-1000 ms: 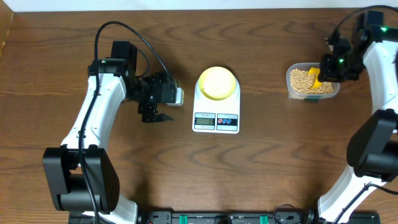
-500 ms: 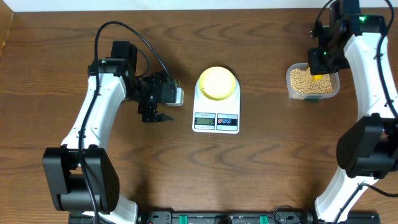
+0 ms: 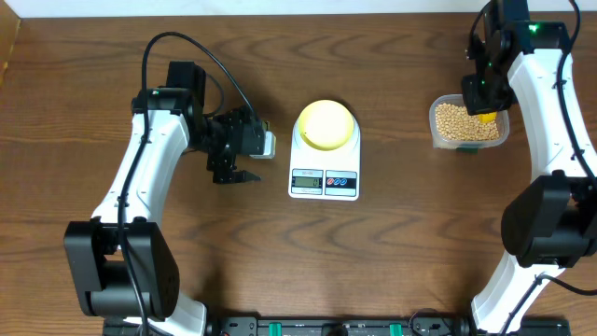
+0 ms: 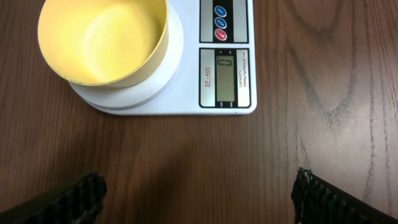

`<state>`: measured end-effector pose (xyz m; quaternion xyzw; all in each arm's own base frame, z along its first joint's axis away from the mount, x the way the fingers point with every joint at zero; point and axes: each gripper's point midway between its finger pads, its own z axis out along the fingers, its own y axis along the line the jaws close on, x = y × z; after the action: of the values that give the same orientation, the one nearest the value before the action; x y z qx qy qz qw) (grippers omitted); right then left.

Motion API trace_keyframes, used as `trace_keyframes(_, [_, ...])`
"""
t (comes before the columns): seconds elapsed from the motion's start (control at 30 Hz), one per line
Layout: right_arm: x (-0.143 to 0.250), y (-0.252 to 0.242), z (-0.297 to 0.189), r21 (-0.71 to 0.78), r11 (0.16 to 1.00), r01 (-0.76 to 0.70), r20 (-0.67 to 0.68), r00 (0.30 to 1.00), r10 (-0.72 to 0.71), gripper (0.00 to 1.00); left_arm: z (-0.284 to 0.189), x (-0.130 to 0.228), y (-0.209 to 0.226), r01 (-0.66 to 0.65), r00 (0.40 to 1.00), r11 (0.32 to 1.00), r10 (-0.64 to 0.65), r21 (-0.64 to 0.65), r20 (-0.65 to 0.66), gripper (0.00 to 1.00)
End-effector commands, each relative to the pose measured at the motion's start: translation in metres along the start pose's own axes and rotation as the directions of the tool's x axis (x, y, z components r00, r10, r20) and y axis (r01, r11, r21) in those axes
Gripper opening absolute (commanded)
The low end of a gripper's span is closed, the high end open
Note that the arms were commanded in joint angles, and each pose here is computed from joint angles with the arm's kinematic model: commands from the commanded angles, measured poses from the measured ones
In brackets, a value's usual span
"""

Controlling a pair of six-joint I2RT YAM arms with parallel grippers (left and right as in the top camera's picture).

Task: Scoop item into bowl and weigh 50g on scale

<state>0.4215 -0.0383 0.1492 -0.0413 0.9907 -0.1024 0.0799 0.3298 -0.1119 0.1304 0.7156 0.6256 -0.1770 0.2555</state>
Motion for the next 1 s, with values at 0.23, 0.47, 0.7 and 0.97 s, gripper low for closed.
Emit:
trace_keyframes(0.23, [0.015,-0.015,0.026,0.1,0.995,-0.019,-0.032,0.999,0.023,0.01,0.0,-0.004,0.0,-0.015,1.0,1.0,0.015,0.001,0.02,0.98])
trace_keyframes(0.47, [0.015,-0.004,0.049,-0.045,0.996,-0.074,-0.014,0.997,0.074,0.01,0.0,-0.004,0.0,-0.015,1.0,1.0,0.015,0.001,0.02,0.98])
trace_keyframes(0.7, [0.012,0.005,0.05,-0.259,0.956,-0.141,0.002,0.989,0.146,0.01,0.0,-0.004,0.0,-0.015,1.0,1.0,0.015,0.001,0.02,0.98])
trace_keyframes(0.97, [0.013,0.012,0.048,-0.442,0.875,-0.196,-0.005,0.976,0.216,0.01,0.0,-0.004,0.0,-0.015,1.0,1.0,0.015,0.001,0.02,0.98])
